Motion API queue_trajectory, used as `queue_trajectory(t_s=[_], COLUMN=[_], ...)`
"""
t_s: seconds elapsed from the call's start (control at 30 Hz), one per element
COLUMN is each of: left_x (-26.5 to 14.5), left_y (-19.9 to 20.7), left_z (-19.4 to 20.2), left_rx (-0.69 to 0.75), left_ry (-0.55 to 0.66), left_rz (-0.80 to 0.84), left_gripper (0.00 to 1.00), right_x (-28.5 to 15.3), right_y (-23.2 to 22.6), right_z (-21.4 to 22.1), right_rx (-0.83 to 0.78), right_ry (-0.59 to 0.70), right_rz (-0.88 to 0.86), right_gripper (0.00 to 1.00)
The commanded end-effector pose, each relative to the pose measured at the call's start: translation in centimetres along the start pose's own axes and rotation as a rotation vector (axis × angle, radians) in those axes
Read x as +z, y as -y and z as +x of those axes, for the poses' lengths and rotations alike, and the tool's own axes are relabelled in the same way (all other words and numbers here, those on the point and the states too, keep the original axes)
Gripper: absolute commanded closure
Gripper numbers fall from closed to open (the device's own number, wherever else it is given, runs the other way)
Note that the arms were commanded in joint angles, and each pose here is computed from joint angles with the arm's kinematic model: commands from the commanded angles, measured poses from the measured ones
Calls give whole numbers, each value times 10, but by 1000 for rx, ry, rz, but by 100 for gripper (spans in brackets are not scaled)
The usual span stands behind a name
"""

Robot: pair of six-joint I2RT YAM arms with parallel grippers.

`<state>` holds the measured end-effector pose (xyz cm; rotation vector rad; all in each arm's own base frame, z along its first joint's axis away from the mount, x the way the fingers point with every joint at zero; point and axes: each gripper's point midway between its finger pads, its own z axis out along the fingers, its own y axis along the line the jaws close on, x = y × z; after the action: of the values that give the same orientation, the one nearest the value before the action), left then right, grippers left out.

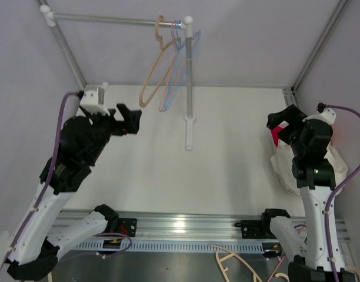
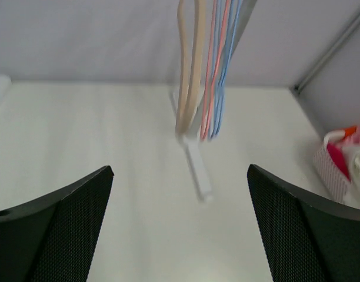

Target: Remove the t-shirt from the hanger

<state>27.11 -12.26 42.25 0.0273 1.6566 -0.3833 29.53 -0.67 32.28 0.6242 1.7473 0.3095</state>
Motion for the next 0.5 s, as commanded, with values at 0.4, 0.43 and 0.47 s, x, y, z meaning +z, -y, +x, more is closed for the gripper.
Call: queue_trajectory(t_s=[0.4, 0.43, 0.47], left_x=[-86, -87, -87], left_y=[-22, -24, -25], left_z=[153, 154, 157], left_rx=[-132, -132, -128], left_ry=[-181, -174, -178], left_rz=[148, 147, 143], left_gripper=[0, 0, 1], right_x=[-100, -103, -104], right_y=[1, 3, 4], right_z=[98, 98, 98], right_rx=[3, 0, -11], right_ry=[-169, -170, -172], right_rz=[-248, -245, -244], right_gripper=[1, 1, 1])
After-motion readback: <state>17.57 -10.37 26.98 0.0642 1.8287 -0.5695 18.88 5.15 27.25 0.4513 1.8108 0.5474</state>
